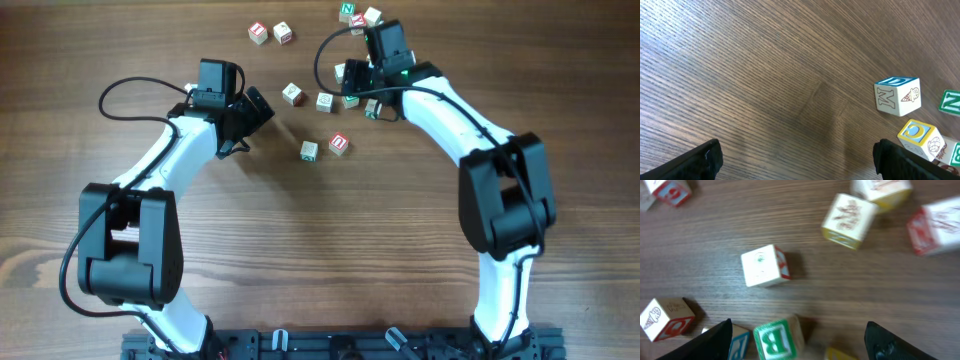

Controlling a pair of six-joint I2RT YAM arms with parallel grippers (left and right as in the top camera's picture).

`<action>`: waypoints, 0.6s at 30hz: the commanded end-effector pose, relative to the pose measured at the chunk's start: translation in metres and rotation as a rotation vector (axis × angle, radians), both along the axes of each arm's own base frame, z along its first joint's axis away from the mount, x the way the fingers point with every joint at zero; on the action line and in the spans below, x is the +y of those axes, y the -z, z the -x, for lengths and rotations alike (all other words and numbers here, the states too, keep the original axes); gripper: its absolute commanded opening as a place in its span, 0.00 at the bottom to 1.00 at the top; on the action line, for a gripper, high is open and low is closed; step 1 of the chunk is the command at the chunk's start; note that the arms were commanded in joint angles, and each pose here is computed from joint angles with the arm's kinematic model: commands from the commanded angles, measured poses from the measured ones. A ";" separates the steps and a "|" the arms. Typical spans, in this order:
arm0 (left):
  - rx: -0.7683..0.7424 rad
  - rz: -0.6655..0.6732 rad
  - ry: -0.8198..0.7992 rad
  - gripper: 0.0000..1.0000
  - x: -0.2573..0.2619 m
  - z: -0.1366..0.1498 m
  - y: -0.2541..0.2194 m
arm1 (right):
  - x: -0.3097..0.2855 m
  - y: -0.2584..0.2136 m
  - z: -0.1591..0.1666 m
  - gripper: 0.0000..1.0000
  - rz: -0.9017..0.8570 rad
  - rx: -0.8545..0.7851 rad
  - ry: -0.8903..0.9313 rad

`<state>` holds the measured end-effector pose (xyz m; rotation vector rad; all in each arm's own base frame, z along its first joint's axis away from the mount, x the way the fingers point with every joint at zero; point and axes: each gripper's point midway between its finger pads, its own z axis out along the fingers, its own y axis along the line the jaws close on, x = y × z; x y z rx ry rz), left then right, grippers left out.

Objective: Form a circle

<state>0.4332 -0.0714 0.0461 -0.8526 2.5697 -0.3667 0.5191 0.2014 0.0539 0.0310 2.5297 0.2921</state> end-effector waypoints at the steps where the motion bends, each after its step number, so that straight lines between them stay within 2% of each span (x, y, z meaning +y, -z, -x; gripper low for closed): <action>1: 0.003 0.013 -0.005 1.00 -0.006 0.001 0.003 | 0.025 0.010 0.004 0.84 0.037 -0.023 -0.111; 3: 0.003 0.013 -0.004 1.00 -0.006 0.001 0.003 | 0.023 0.023 0.003 0.83 0.055 -0.014 -0.100; 5: 0.003 0.013 -0.004 1.00 -0.006 0.001 0.003 | 0.022 0.041 0.003 0.76 0.065 0.009 -0.098; 8: 0.003 0.013 -0.004 1.00 -0.006 0.001 0.003 | 0.015 0.052 0.002 0.55 0.101 0.012 -0.074; 9: 0.003 0.013 -0.004 1.00 -0.006 0.001 0.003 | 0.012 0.052 0.001 0.51 0.116 0.007 -0.064; 12: 0.002 0.013 -0.004 1.00 -0.006 0.001 0.003 | 0.010 0.052 0.000 0.48 0.127 0.005 -0.055; 15: 0.002 0.013 -0.004 1.00 -0.006 0.001 0.003 | 0.009 0.051 0.001 0.38 0.129 0.011 -0.055; 18: 0.002 0.013 -0.004 1.00 -0.006 0.001 0.003 | 0.012 0.029 -0.006 0.25 0.125 0.002 -0.054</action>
